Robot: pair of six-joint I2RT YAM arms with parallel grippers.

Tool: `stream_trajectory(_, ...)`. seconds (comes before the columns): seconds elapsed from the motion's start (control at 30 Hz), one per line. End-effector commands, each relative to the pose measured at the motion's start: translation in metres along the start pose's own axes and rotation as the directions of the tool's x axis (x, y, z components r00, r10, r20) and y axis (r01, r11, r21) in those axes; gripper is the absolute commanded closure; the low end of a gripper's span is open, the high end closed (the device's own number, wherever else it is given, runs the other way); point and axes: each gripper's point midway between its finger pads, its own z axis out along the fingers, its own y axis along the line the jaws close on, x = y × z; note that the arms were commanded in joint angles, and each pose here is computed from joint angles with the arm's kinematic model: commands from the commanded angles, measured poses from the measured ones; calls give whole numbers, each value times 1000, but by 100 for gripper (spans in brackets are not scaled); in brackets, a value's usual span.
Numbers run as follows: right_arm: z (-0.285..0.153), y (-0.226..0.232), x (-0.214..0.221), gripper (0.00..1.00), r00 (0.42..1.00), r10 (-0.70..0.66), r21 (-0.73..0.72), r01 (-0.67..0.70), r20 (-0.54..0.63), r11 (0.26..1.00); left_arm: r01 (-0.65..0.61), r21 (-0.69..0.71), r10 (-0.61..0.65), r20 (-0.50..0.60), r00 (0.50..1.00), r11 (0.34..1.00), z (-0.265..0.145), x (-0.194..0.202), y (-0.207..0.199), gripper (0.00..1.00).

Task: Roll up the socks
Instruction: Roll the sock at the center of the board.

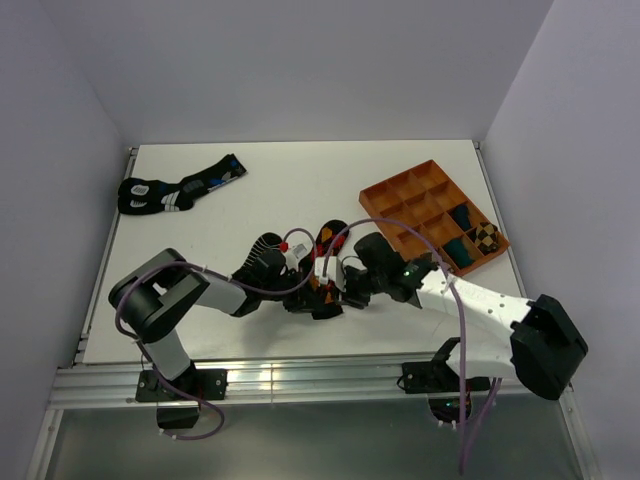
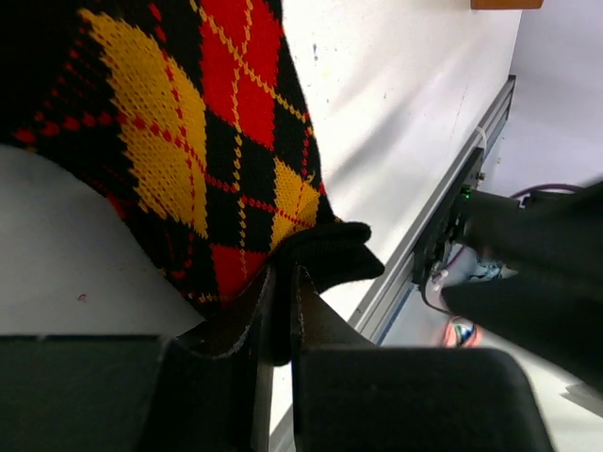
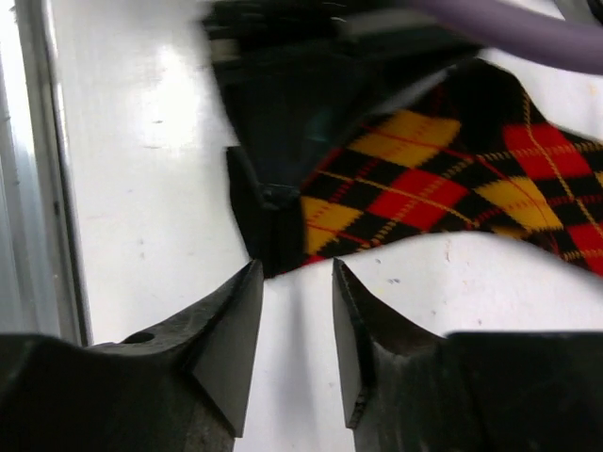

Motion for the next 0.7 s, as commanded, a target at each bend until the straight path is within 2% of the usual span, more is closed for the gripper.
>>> stream_trajectory(0.0,0,13,-8,55,983,-180,14,180,42,984,71,-76,-78,-94,993,995,-2,17,21,100)
stream_trajectory(0.17,6,31,0,53,965,-258,-22,259,36,966,119,-81,-128,-123,984,990,-6,14,30,100)
stream_trajectory(0.33,15,34,8,50,940,-340,-18,340,-18,940,121,-87,-133,-156,979,989,-8,14,29,100)
stream_trajectory(0.67,34,45,6,50,884,-466,-28,465,-48,885,127,-108,-148,-216,965,986,-9,16,36,100)
